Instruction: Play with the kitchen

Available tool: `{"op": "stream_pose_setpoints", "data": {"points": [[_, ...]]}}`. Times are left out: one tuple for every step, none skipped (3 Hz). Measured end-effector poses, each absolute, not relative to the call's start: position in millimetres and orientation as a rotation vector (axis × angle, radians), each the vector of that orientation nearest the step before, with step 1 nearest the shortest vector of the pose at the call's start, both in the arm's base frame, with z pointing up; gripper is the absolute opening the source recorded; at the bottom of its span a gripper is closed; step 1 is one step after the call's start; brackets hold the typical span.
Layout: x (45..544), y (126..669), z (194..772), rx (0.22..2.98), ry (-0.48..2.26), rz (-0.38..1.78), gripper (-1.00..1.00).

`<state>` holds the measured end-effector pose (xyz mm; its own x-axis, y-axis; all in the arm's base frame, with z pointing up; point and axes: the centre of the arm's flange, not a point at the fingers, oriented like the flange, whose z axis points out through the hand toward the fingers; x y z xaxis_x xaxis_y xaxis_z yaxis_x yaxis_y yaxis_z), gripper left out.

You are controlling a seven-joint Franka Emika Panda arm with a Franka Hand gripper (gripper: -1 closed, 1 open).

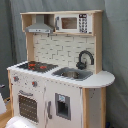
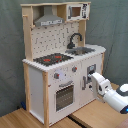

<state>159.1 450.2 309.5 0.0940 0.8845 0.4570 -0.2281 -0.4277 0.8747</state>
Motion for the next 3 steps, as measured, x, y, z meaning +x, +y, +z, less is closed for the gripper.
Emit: {"op": "stream_pose_setpoints", "data": {"points": [[164.9,440.4,302.8,1.496,0.615,1.571,1.0],[169.6,431.3,293.9,1.545,0.543,1.625,1.0],[176.3,419.4,288.7,1.593,0.453,1.683,1.0]]}}
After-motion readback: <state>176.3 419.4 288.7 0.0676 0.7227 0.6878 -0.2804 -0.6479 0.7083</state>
